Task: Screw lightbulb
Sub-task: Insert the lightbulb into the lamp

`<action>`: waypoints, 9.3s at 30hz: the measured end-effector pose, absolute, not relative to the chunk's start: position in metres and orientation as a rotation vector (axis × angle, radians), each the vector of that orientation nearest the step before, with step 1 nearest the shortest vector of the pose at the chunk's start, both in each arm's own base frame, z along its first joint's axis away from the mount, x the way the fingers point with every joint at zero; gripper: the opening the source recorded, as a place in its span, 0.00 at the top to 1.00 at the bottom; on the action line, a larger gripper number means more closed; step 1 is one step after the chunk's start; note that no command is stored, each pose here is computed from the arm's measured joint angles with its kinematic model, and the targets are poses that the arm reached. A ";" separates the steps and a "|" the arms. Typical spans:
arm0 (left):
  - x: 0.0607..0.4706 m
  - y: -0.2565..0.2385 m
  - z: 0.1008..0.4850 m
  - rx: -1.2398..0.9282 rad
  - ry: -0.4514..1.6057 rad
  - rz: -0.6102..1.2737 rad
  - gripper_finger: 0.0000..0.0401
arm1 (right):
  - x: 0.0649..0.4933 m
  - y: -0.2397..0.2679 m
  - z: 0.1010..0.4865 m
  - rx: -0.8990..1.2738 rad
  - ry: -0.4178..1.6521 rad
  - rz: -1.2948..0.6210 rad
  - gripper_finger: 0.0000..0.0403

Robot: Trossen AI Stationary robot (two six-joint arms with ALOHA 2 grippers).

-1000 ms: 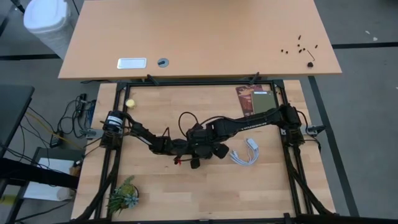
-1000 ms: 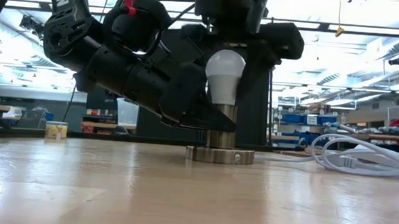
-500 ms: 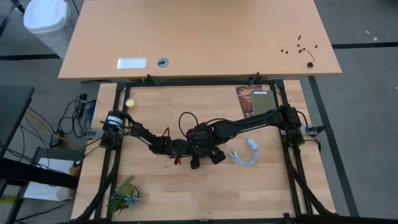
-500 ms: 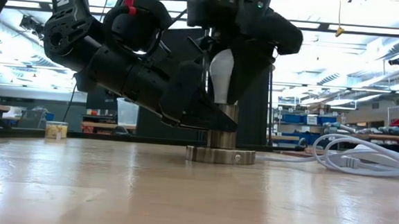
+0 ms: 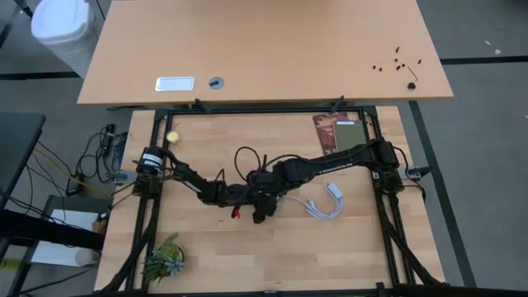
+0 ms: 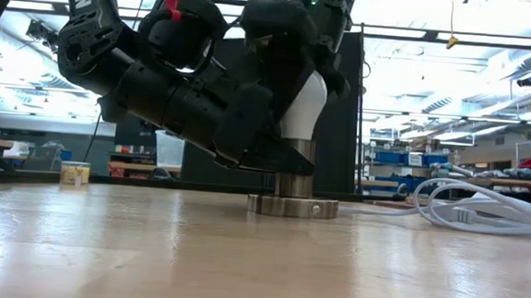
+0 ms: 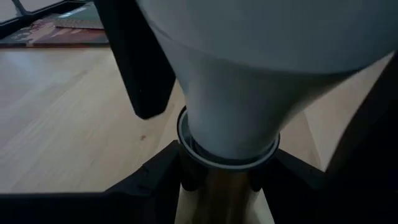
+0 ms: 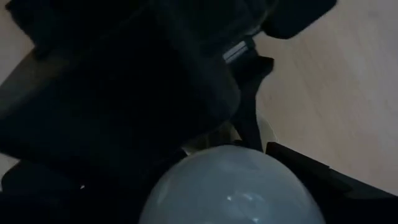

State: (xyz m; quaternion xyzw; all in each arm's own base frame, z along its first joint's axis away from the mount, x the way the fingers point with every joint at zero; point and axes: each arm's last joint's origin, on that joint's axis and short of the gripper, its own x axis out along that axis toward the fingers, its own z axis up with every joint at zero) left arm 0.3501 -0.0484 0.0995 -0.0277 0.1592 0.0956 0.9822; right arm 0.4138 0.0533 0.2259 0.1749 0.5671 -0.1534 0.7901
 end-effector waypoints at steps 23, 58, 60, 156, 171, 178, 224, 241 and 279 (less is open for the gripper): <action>0.350 -0.048 0.100 -0.060 0.320 0.195 0.52 | 0.408 0.052 0.237 -0.514 1.223 0.333 0.18; 0.350 -0.049 0.100 -0.061 0.319 0.182 0.52 | 0.409 0.041 0.224 0.430 1.268 -0.430 0.36; 0.350 -0.049 0.100 -0.062 0.319 0.182 0.52 | 0.409 0.038 0.226 0.441 1.269 -0.401 0.36; 0.350 -0.050 0.099 -0.048 0.322 0.177 0.52 | 0.315 0.071 0.195 0.165 0.702 -0.113 0.23; 0.350 -0.049 0.099 -0.052 0.319 0.195 0.52 | 0.306 0.080 0.190 0.124 0.731 -0.249 0.23; 0.350 -0.049 0.100 -0.049 0.320 0.165 0.52 | 0.314 0.066 0.193 0.193 0.706 -0.215 0.23; 0.350 -0.051 0.100 -0.030 0.317 0.146 0.52 | 0.331 0.059 0.215 -0.030 0.844 -0.052 0.07; 0.350 -0.051 0.099 -0.028 0.327 0.150 0.52 | 0.394 0.060 0.221 -0.159 1.155 -0.019 0.07; 0.350 -0.051 0.100 -0.056 0.319 0.152 0.52 | 0.417 0.049 0.229 0.187 1.336 -0.213 0.34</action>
